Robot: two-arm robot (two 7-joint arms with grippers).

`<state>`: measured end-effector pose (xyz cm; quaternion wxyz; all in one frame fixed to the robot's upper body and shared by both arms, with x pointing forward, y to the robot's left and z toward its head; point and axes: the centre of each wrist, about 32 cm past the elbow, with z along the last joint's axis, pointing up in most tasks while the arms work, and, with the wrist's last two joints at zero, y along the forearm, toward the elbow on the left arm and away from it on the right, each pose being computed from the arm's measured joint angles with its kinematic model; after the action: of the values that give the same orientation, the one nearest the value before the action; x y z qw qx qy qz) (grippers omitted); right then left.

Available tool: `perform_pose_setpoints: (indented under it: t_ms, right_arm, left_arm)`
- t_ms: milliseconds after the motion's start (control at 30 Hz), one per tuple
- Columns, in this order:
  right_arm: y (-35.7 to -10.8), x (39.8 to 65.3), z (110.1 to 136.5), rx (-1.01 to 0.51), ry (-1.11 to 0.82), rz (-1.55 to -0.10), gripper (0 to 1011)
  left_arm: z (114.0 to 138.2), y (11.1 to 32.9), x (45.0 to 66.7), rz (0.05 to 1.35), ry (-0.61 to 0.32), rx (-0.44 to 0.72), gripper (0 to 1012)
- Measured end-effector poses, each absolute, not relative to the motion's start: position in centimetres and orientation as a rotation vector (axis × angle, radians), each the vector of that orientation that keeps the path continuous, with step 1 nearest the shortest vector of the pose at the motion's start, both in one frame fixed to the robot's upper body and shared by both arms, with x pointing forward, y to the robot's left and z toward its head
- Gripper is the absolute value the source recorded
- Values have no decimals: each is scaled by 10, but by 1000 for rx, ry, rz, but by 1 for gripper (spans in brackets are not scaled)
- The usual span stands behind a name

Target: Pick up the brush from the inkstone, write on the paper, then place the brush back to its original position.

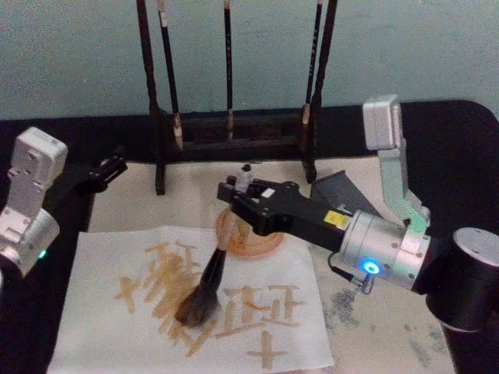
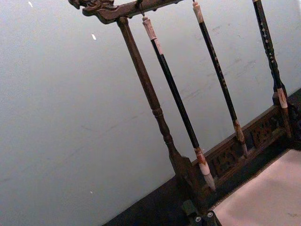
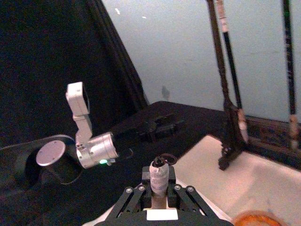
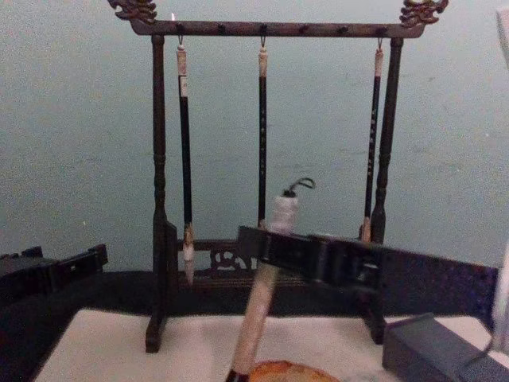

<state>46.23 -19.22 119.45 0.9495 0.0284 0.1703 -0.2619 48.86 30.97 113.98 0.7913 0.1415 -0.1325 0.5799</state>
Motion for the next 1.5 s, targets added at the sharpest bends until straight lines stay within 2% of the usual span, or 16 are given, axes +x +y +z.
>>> perform_pose_setpoints:
  t_ms: [933, 1500]
  right_arm:
    - [-244, 436, 1197, 50, 335, -680, 179]
    - [-262, 423, 1206, 82, 309, -717, 179]
  left_arm:
    - [1140, 310, 489, 1248, -285, 304, 1002]
    - [1140, 310, 489, 1248, -285, 304, 1002]
